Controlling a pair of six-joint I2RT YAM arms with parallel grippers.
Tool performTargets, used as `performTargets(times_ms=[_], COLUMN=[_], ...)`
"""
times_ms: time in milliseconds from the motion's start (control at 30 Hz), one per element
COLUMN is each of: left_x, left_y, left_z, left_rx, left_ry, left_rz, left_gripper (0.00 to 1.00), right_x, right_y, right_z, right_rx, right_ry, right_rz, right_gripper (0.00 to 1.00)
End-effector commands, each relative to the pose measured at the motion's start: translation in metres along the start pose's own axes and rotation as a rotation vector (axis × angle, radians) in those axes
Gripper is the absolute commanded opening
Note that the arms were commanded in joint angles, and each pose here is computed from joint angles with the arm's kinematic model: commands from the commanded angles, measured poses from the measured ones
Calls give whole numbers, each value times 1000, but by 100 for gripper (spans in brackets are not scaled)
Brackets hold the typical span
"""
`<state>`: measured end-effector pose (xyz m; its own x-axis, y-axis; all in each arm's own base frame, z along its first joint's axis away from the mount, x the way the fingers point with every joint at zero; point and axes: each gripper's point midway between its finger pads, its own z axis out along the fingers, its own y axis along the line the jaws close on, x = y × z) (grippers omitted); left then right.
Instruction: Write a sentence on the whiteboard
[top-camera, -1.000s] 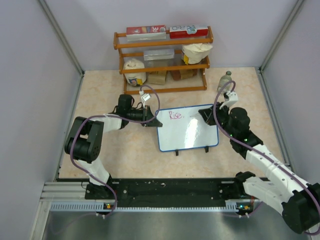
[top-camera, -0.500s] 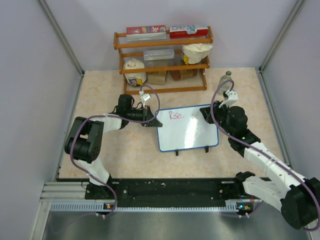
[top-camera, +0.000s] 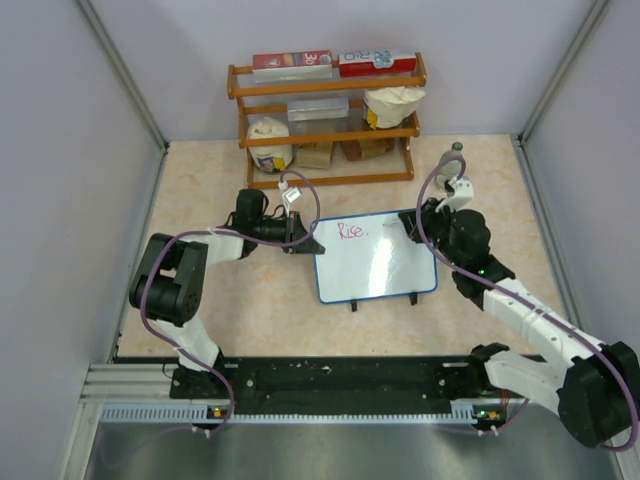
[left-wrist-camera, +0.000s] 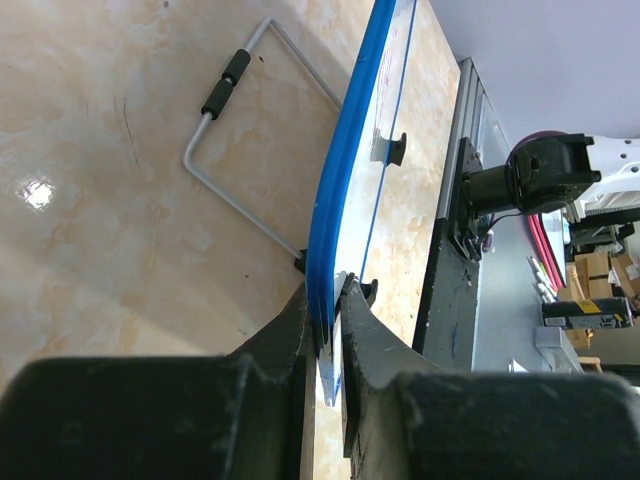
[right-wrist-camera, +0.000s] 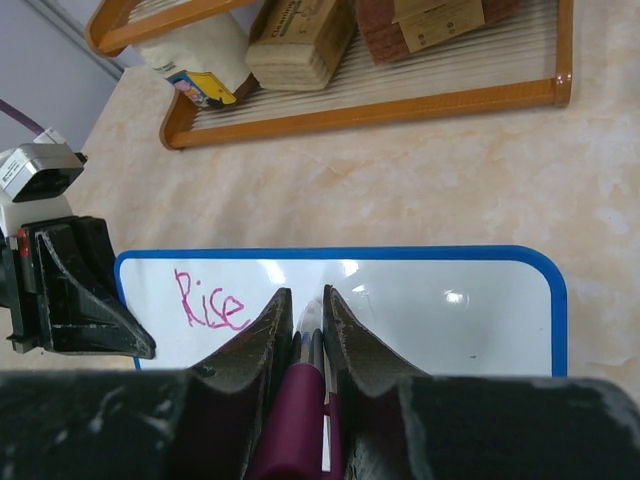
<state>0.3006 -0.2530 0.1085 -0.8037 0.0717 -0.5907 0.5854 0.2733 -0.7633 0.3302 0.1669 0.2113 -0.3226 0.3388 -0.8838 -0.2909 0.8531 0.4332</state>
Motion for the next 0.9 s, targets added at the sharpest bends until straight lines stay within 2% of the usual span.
performTargets(times_ms=[0,867], left_x=[18,17], left_y=[31,31], left_z=[3,3], left_rx=[-113,-111], left_ry=[12,12], left_rz=[8,9], left_gripper=[0,0], right_x=[-29,8], right_y=[9,4], right_z=[5,2], right_rx=[-20,-41], right_ry=[-80,36], right_rz=[-1,-5], right_gripper=[0,0])
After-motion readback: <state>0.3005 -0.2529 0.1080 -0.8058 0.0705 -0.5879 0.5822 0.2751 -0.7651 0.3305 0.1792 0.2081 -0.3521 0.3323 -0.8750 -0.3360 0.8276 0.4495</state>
